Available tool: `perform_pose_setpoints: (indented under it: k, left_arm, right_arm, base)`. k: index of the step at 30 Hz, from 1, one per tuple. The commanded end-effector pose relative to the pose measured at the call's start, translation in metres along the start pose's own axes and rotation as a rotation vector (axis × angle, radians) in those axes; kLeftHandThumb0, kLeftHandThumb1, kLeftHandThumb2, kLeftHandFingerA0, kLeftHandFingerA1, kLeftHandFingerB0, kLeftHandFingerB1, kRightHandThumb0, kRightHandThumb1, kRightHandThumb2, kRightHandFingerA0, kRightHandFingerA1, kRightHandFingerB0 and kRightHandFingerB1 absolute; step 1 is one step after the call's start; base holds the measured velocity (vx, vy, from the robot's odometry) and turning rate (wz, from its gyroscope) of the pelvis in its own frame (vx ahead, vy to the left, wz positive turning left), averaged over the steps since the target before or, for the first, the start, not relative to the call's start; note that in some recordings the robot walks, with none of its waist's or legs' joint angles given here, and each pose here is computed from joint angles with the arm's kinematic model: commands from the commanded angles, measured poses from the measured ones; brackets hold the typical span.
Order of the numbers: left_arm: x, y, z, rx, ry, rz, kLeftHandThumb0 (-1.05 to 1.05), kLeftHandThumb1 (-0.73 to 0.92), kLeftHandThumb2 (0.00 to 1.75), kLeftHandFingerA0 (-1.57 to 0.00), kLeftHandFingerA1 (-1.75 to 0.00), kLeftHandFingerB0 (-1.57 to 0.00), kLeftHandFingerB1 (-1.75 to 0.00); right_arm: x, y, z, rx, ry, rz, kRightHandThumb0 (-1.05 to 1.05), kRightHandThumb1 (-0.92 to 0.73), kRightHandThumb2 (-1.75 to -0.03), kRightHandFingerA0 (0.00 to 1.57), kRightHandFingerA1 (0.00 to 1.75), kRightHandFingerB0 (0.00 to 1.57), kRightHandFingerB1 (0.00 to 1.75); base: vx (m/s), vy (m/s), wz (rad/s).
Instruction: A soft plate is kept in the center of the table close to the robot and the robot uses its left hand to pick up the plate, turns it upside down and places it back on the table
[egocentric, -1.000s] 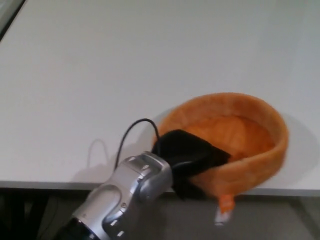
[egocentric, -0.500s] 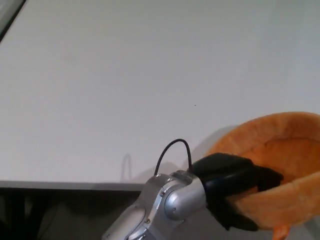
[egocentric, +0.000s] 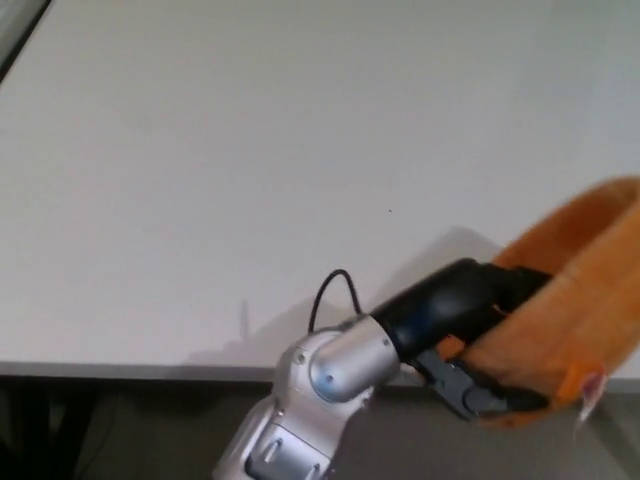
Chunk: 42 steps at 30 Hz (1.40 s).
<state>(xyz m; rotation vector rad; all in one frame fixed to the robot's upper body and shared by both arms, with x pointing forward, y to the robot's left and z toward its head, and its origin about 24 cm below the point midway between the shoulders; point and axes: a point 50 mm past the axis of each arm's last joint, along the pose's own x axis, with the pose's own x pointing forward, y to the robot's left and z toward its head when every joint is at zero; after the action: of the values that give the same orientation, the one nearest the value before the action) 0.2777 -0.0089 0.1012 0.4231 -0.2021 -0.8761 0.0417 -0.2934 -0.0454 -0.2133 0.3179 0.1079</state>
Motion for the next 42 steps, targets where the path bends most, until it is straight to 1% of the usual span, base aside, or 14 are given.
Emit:
perform_pose_setpoints:
  k: [1,2,12,13,14,21,22,24,25,30,33,35,36,42]
  left_arm:
    - [0.016,-0.016,0.015,-1.086,-0.197,0.172,-0.33,0.37,0.93,-1.30,-1.50,-1.09,-1.40]
    - [0.017,-0.015,0.016,-1.140,-0.217,0.190,-0.23,0.43,0.85,-1.01,-1.75,-0.75,-1.75]
    - [0.017,-0.011,0.008,-1.495,-0.311,0.396,-0.19,0.50,0.84,-0.95,-1.75,-0.74,-1.75]
    - [0.017,-0.012,0.006,-1.579,-0.300,0.453,-0.17,0.47,0.82,-0.94,-1.75,-0.72,-1.75]
    - [0.017,-0.012,0.003,-1.650,-0.279,0.505,-0.17,0.46,0.82,-0.94,-1.75,-0.66,-1.75]
    - [0.010,-0.012,-0.012,-1.934,-0.197,0.818,-0.17,0.52,0.85,-0.92,-1.75,-0.44,-1.75]
    - [0.004,-0.012,-0.021,-1.991,-0.171,0.918,-0.17,0.53,0.82,-0.91,-1.75,-0.40,-1.75]
    - [0.001,-0.014,-0.026,-2.032,-0.158,0.964,-0.17,0.55,0.80,-0.91,-1.75,-0.35,-1.75]
    - [-0.001,-0.015,-0.031,-2.061,-0.150,0.995,-0.17,0.57,0.78,-0.92,-1.75,-0.35,-1.75]
    - [-0.011,-0.023,-0.051,-2.159,-0.131,1.102,-0.17,0.54,0.77,-0.95,-1.75,-0.36,-1.75]
    - [-0.011,-0.023,-0.054,-2.198,-0.112,1.145,-0.18,0.56,0.74,-0.94,-1.75,-0.32,-1.60]
    - [-0.013,-0.026,-0.059,-2.238,-0.075,1.206,-0.15,0.54,0.81,-0.92,-1.75,-0.35,-1.09]
    - [-0.016,-0.030,-0.064,-2.248,-0.040,1.255,-0.21,0.52,0.89,-1.20,-1.54,-0.29,-0.64]
    - [-0.023,-0.042,-0.080,-2.284,0.123,1.381,-0.15,0.61,0.76,-0.90,-1.75,-0.22,-0.47]
  right_arm:
    - [-0.002,-0.004,0.000,-0.007,-0.015,-0.005,-0.70,-0.65,-0.97,0.54,0.55,0.28,0.47]
    - [-0.002,-0.004,0.000,0.024,-0.017,-0.001,-0.69,-0.64,-0.96,0.54,0.55,0.28,0.46]
    - [-0.003,-0.004,0.004,-0.044,-0.017,0.002,-0.67,-0.65,-0.98,0.51,0.55,0.25,0.46]
    - [-0.003,-0.004,0.006,-0.073,-0.025,0.000,-0.64,-0.81,-0.66,0.61,0.40,0.33,0.32]
    - [-0.004,-0.004,0.007,-0.081,-0.026,0.002,-0.63,-0.66,-0.99,0.51,0.56,0.25,0.47]
    - [-0.002,-0.008,0.002,-0.065,-0.013,-0.002,-0.68,-0.67,-0.98,0.53,0.55,0.27,0.47]
    - [-0.001,-0.006,0.003,-0.051,-0.016,0.004,-0.63,-0.80,-0.65,0.61,0.39,0.34,0.32]
    - [-0.003,-0.005,0.003,-0.047,-0.013,0.005,-0.65,-0.66,-0.97,0.52,0.55,0.27,0.47]
    - [-0.003,-0.005,0.004,-0.052,-0.010,0.006,-0.63,-0.80,-0.65,0.61,0.38,0.34,0.32]
    - [-0.003,-0.007,0.008,-0.065,-0.023,0.007,-0.70,-0.68,-0.98,0.54,0.55,0.27,0.46]
    - [0.001,-0.006,0.007,-0.042,-0.023,0.003,-0.72,-0.68,-0.97,0.51,0.53,0.26,0.45]
    - [0.001,-0.005,0.009,-0.041,-0.029,0.008,-0.65,-0.78,-0.65,0.62,0.39,0.35,0.33]
    - [0.001,-0.005,0.008,-0.041,-0.029,0.011,-0.67,-0.64,-0.98,0.54,0.56,0.27,0.47]
    - [0.002,-0.005,0.006,-0.041,-0.022,0.012,-0.68,-0.66,-0.96,0.53,0.54,0.27,0.46]
  base:
    - [0.00,0.000,0.00]
    - [0.00,0.000,0.00]
    - [0.00,0.000,0.00]
    - [0.00,0.000,0.00]
    - [0.00,0.000,0.00]
    - [0.00,0.000,0.00]
    - [0.00,0.000,0.00]
    - [0.00,0.000,0.00]
    - [0.00,0.000,0.00]
    - [0.00,0.000,0.00]
    - [0.00,0.000,0.00]
    - [0.00,0.000,0.00]
    - [0.00,0.000,0.00]
    - [0.00,0.000,0.00]
